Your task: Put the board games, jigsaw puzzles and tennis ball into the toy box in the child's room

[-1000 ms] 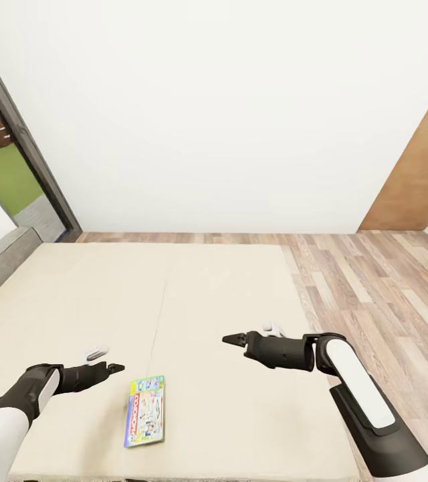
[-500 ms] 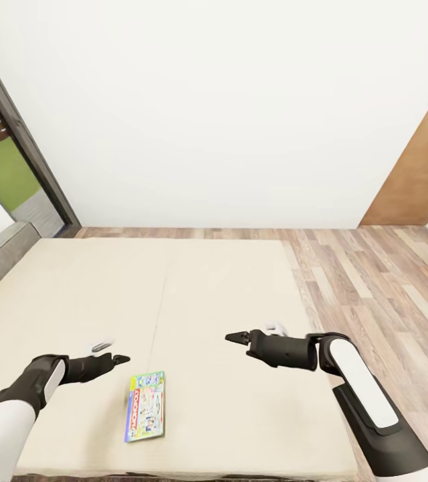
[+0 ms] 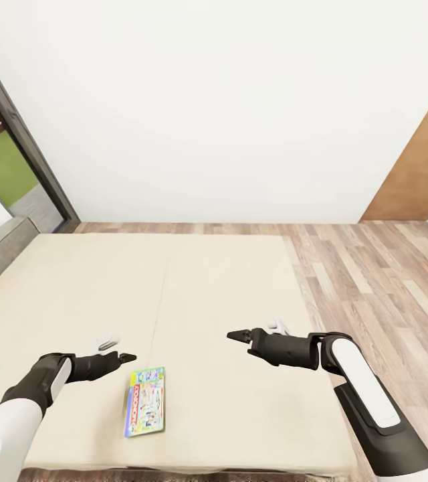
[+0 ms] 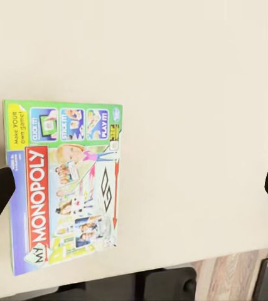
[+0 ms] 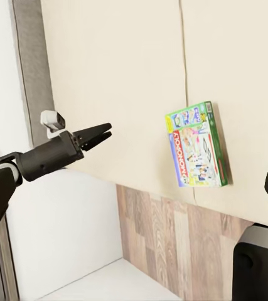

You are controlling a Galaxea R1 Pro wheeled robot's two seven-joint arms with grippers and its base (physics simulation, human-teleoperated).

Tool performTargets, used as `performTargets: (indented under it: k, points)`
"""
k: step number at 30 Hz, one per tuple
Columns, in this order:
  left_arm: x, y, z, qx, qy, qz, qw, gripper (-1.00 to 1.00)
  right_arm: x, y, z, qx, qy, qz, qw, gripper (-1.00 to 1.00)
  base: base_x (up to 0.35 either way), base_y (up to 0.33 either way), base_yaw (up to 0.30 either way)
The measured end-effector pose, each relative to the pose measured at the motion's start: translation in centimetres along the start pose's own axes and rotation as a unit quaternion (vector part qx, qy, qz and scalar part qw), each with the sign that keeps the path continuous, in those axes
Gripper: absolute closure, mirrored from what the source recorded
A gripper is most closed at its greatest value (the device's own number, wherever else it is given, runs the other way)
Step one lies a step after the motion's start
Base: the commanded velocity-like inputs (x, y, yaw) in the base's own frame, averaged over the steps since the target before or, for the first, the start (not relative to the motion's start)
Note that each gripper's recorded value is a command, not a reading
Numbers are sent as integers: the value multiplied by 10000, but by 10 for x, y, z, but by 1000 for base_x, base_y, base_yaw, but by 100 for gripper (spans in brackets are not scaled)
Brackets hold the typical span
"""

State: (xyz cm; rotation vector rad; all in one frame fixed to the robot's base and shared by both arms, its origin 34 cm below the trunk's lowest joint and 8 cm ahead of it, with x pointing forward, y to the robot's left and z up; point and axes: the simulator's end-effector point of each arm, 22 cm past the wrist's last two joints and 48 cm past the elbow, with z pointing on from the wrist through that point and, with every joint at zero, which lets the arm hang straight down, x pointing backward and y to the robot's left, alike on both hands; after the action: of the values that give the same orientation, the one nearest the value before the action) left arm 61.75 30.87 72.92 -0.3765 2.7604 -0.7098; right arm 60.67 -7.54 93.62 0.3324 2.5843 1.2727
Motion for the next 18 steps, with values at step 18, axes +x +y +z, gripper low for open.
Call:
performTargets:
  k: [18]
  points:
    - [9,12,8,-62,115,-71,9999,-100,8,-6,13,5,134,79,9999,-100,0,0,0]
